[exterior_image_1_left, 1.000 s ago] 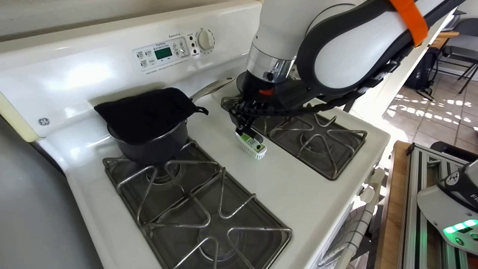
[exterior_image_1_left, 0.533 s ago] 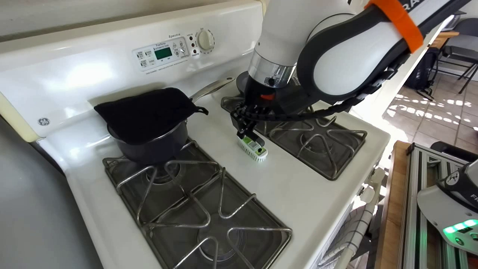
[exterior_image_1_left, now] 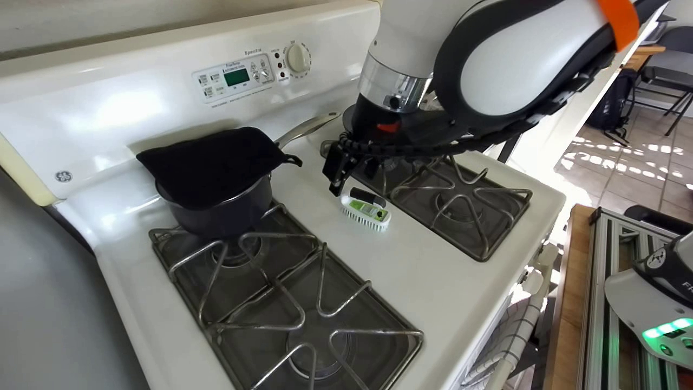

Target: Brush the top of the stove.

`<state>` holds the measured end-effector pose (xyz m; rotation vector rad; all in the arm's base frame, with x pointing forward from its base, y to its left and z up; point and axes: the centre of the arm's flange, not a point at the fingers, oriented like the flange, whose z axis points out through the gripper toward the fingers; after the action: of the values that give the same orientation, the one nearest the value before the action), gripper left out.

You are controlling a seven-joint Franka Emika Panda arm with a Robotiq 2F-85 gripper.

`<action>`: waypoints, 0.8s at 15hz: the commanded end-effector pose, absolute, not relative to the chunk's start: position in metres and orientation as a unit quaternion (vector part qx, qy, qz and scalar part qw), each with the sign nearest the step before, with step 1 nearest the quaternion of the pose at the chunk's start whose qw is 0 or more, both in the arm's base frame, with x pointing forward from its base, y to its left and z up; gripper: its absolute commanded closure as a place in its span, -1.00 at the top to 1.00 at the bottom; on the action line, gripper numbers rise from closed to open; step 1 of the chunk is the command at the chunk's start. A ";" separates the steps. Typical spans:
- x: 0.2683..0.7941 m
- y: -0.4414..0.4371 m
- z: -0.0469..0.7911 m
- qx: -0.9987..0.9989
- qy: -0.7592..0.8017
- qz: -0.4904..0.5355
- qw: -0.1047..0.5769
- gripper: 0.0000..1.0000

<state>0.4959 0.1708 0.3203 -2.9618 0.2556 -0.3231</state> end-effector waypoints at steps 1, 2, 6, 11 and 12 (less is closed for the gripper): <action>0.491 0.179 0.348 -0.991 0.069 -0.090 0.075 1.00; 0.491 0.183 0.358 -0.992 0.065 -0.085 0.070 1.00; 0.491 0.190 0.399 -0.996 0.041 -0.066 0.037 1.00; 0.493 0.198 0.455 -0.998 0.001 -0.049 -0.028 1.00; 0.493 0.200 0.463 -0.998 -0.004 -0.049 -0.040 1.00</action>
<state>0.4917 0.1916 0.4369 -3.1502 0.0398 -0.1725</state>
